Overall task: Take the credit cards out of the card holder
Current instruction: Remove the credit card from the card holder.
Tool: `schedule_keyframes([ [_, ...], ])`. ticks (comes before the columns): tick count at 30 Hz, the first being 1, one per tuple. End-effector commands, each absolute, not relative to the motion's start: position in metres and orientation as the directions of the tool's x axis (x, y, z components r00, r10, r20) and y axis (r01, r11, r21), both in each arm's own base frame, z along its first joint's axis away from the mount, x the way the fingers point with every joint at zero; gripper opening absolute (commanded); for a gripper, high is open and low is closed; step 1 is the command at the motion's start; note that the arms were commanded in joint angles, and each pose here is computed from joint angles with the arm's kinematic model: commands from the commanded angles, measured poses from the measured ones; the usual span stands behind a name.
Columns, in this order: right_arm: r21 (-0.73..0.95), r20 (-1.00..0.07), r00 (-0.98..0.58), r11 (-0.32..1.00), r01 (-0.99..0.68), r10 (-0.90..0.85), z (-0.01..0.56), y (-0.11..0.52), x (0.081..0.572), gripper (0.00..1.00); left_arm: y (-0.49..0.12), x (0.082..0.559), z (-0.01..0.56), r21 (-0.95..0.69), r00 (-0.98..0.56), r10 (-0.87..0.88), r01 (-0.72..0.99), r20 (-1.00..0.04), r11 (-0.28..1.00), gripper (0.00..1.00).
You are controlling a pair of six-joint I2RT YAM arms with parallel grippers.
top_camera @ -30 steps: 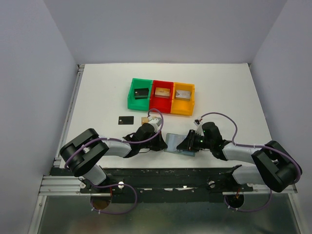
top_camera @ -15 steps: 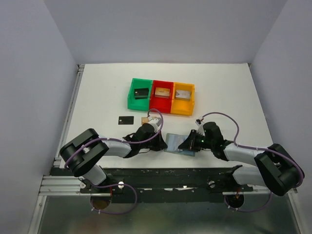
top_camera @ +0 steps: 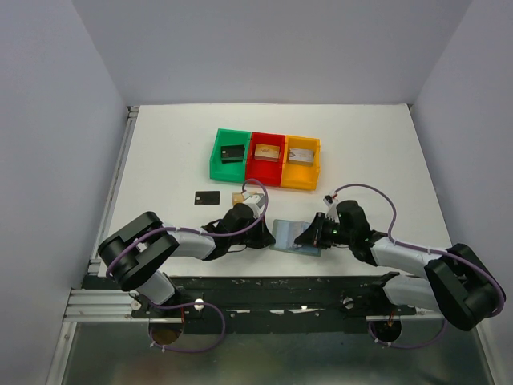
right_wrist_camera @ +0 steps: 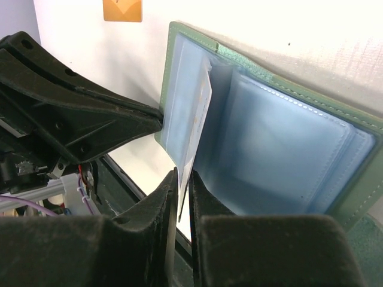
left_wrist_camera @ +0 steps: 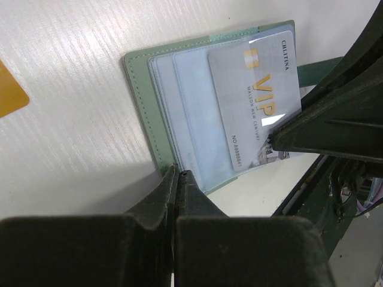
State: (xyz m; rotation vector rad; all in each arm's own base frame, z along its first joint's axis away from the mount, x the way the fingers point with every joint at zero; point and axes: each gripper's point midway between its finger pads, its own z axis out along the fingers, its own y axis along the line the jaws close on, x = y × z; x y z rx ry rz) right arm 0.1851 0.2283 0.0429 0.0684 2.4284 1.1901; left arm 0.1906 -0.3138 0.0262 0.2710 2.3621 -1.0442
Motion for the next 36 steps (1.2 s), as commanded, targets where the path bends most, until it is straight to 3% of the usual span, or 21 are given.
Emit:
schedule_keyframes([
  [1,0.754,-0.379,-0.893,0.640,-0.147,0.241,0.046,0.226,0.191,0.20,-0.293,0.181,0.000,-0.567,-0.857,0.003,0.344,-0.515,0.748,0.00],
  [6,0.751,-0.379,-0.892,0.645,-0.141,0.246,0.045,0.224,0.191,0.20,-0.293,0.180,0.001,-0.569,-0.857,0.001,0.342,-0.515,0.748,0.00],
  [12,0.750,-0.375,-0.893,0.648,-0.134,0.248,0.045,0.223,0.191,0.28,-0.292,0.180,0.000,-0.568,-0.857,0.002,0.344,-0.516,0.748,0.00],
  [18,0.743,-0.378,-0.889,0.658,-0.125,0.258,0.044,0.220,0.192,0.18,-0.292,0.181,0.001,-0.566,-0.856,0.003,0.345,-0.517,0.748,0.00],
  [23,0.738,-0.371,-0.890,0.666,-0.110,0.264,0.042,0.217,0.191,0.00,-0.292,0.180,0.001,-0.566,-0.854,0.003,0.346,-0.519,0.749,0.00],
  [36,0.594,-0.438,-0.863,0.802,-0.066,0.254,0.041,0.174,0.183,0.00,-0.306,0.176,0.009,-0.594,-0.844,0.053,0.419,-0.534,0.687,0.00],
])
